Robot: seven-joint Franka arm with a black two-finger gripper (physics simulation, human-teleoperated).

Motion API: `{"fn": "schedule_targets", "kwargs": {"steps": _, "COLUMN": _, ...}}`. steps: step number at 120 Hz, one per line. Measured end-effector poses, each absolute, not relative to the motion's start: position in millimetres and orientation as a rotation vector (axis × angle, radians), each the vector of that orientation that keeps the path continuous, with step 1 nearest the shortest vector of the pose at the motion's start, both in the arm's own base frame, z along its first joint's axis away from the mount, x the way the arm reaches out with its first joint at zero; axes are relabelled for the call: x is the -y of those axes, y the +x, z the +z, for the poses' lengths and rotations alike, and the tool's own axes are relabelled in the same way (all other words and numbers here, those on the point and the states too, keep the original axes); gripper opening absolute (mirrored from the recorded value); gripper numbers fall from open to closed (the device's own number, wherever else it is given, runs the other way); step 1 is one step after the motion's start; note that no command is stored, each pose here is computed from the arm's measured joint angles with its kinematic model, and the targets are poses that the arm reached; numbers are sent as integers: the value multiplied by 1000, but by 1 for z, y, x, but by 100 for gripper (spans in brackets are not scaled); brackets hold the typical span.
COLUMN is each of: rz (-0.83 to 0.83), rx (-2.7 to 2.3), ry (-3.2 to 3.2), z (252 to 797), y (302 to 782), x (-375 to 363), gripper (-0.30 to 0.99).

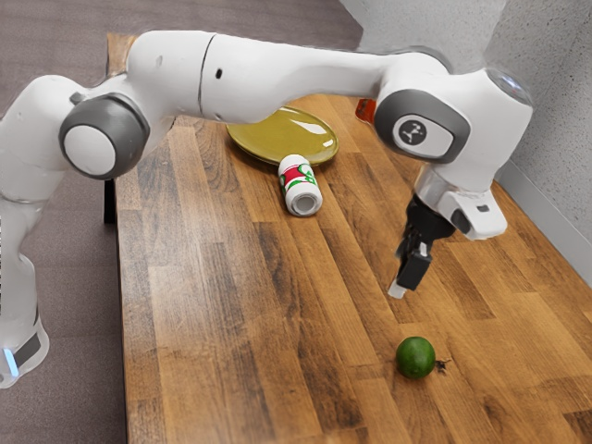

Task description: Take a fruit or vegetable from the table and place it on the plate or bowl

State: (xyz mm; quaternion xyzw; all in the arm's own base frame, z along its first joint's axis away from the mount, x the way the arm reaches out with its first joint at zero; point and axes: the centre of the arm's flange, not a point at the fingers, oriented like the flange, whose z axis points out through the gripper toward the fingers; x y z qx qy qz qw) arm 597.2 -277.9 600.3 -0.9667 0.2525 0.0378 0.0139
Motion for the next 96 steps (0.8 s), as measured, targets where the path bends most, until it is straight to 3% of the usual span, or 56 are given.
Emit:
{"fn": "schedule_targets", "kwargs": {"steps": 36, "rz": 142, "rx": -935, "ry": -3124, "z": 530, "y": 654, "x": 283, "gripper": 69}}
{"fn": "schedule_targets", "kwargs": {"steps": 67, "rz": 186, "rx": -1015, "ry": -3109, "z": 507, "y": 653, "x": 292, "gripper": 69}}
{"fn": "schedule_targets", "kwargs": {"steps": 96, "rz": 191, "rx": -1059, "ry": -3036, "z": 521, "y": 615, "x": 289, "gripper": 69}}
